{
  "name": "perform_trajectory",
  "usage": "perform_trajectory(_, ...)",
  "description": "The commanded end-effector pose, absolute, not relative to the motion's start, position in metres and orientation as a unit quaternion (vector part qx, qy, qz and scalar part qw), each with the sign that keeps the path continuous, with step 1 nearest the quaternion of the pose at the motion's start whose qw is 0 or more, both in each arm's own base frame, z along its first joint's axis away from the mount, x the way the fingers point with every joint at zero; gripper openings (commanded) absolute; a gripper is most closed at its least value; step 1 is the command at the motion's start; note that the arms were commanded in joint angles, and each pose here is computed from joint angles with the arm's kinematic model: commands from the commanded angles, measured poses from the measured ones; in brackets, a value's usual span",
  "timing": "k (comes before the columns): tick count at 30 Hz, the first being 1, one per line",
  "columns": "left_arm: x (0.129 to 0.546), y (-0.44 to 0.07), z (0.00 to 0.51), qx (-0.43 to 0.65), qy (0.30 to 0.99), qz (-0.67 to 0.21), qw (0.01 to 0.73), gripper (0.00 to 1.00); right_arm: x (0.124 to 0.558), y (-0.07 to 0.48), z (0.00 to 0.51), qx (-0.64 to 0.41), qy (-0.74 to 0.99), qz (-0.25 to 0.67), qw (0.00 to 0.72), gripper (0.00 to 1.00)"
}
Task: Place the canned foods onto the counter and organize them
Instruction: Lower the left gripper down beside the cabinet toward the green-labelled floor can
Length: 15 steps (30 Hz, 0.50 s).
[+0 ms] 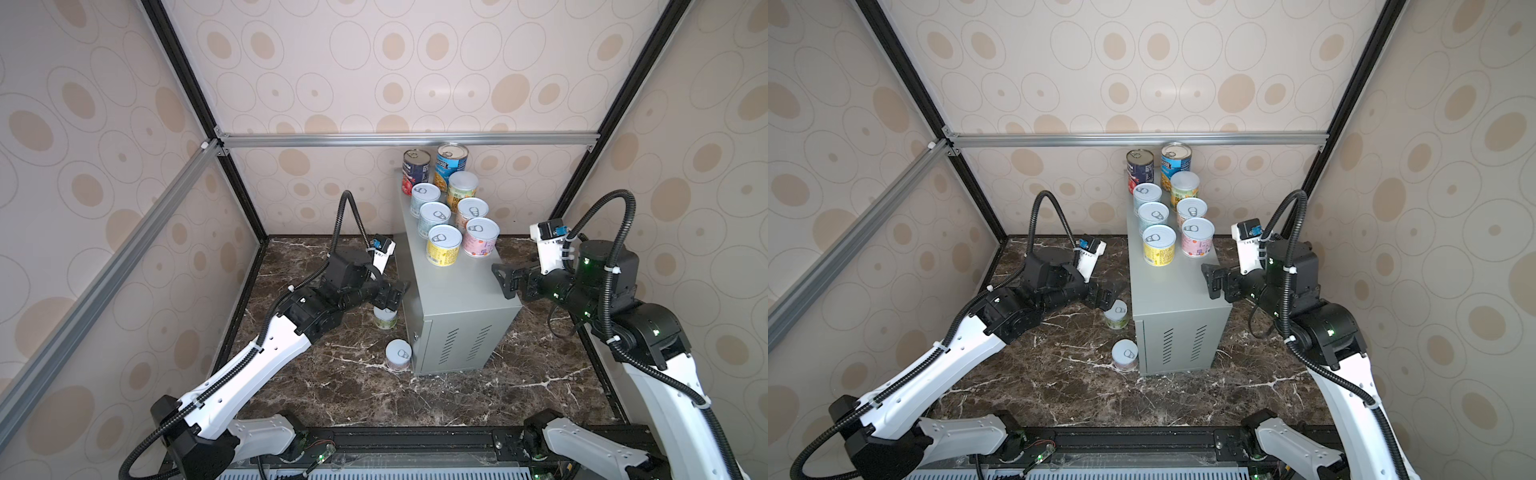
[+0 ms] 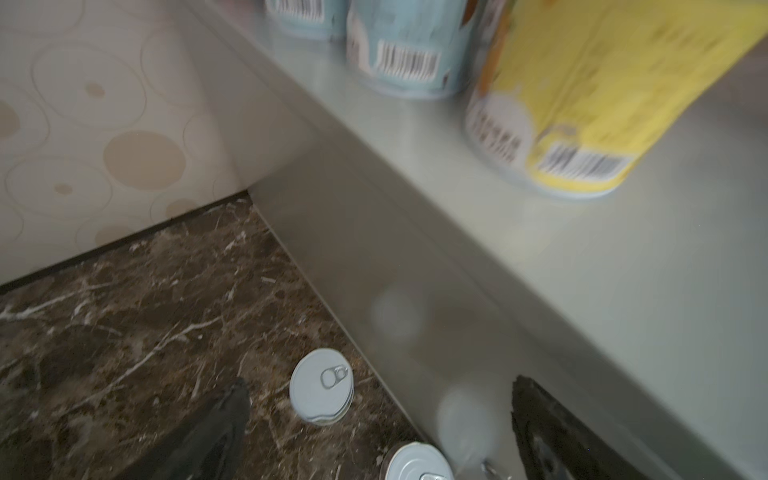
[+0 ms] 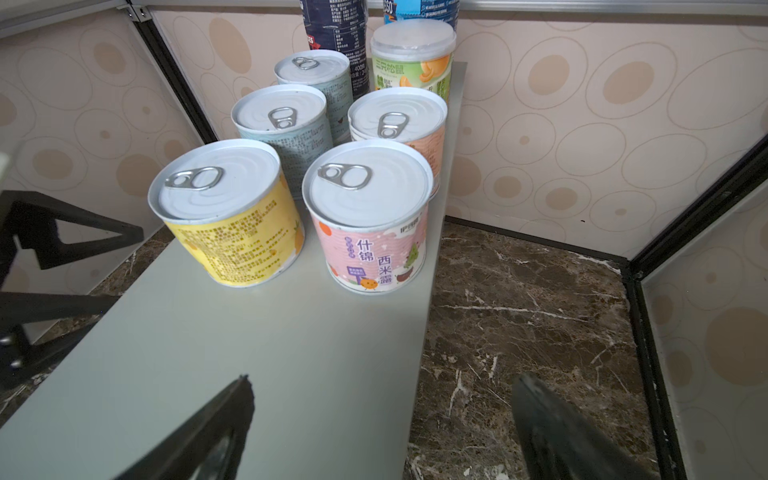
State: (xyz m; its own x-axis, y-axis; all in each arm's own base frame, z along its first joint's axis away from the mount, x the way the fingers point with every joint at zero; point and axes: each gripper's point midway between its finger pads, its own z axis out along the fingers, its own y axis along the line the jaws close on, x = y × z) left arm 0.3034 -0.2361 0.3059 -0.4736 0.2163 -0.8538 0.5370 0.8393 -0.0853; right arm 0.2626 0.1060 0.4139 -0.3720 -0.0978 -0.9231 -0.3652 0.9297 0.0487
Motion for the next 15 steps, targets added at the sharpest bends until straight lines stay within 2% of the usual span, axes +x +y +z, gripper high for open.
perform_trajectory(1, 0.310, -0.219, 0.276, 0.178, 0.864, -0.165, 0.441, 0.98, 0.252, 0.107, 0.416, -0.161, 0.808, 0.132, 0.552, 1.00)
perform_trajectory(11, 0.332, -0.219, 0.181, 0.114, 0.890, -0.168, 0.408, 0.98, 0.247, 0.109, 0.401, -0.159, 0.817, 0.143, 0.536, 1.00)
perform_trajectory(15, 0.337, -0.221, 0.160, 0.110, 0.890, -0.169, 0.409, 0.98, 0.247, 0.109, 0.401, -0.158, 0.818, 0.143, 0.535, 1.00)
